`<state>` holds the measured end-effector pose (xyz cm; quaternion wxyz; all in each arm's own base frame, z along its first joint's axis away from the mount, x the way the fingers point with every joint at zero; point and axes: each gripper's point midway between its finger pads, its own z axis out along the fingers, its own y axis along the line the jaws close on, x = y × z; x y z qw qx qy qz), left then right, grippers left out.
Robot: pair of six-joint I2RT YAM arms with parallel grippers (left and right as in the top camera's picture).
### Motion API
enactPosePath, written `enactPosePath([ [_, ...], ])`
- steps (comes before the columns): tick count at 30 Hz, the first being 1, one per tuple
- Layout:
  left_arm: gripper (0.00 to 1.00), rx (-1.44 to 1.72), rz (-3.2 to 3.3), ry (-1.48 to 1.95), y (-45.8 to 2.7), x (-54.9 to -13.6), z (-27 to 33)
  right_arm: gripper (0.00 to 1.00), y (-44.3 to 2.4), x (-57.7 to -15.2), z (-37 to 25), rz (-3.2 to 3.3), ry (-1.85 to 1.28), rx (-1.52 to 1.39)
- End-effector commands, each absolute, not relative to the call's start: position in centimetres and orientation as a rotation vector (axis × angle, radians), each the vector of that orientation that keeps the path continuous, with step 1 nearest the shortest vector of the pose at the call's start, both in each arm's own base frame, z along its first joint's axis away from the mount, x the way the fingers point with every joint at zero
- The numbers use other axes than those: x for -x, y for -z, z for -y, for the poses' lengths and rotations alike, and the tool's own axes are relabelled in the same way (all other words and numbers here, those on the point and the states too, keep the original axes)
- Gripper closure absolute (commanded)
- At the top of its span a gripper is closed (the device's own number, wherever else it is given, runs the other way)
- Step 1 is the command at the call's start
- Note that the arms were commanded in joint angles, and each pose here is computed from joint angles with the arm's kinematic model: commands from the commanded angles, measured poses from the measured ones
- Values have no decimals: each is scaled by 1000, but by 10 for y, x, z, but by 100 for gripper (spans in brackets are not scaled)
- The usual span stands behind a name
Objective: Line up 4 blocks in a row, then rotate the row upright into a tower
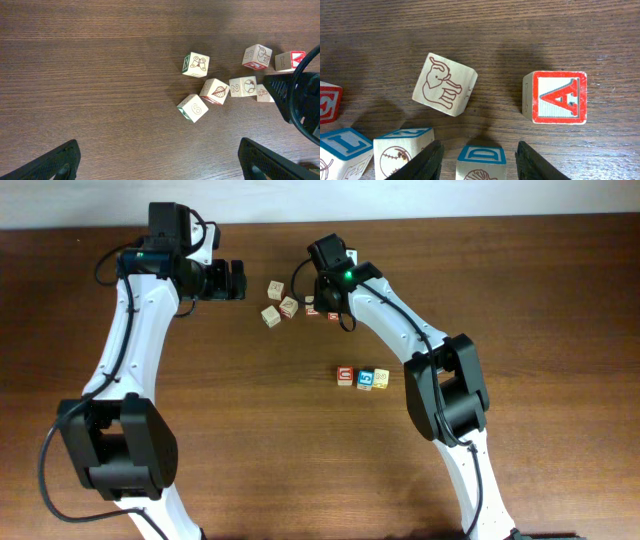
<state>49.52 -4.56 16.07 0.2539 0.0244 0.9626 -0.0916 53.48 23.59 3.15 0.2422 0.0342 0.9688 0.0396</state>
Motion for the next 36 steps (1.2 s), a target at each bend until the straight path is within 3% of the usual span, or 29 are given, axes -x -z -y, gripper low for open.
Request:
enactPosePath([
  [1, 1, -53, -2617, 242, -159, -497, 44, 60, -12, -528, -233, -2687, -65, -87],
  [6, 1, -53, -2617, 242, -159, -497, 44, 74, -8, -518, -235, -2736, -92, -74],
  [10, 1, -53, -2617, 242, -159, -497, 44, 75, -55, -481, -266, -2826, -319, -20],
  [16, 1, -53, -2617, 242, -159, -497, 44, 76, -39, -395, -287, -3057, -120, 106],
  [17, 1, -53, -2617, 242, -159, -497, 44, 76, -38, -391, -262, -3057, 72, -14],
  [19, 1, -53, -2617, 242, -159, -497, 44, 76, -39, -396, -252, -3021, 159, -65],
  [22, 1, -53, -2617, 242, -159, -497, 44, 75, -39, -394, -254, -3024, 157, -56],
  [23, 1, -53, -2617, 242, -159, -497, 44, 68, -38, -390, -256, -3040, 145, -53],
  [29, 1, -53, -2617, 242, -159, -497, 44, 54, -39, -382, -258, -3084, 113, -53],
  [30, 1, -53, -2617, 242, -159, -497, 44, 45, -53, -395, -260, -3029, 106, -7],
  [31, 1, -53, -2617, 242, -159, -497, 44, 42, -72, -407, -262, -2972, 102, -10],
  [33, 1, -53, -2617, 242, -159, -497, 44, 42, -134, -422, -257, -2862, 121, -10],
  [36, 1, -53, -2618, 242, -159, -497, 44, 53, -217, -388, -238, -2839, 93, 94],
])
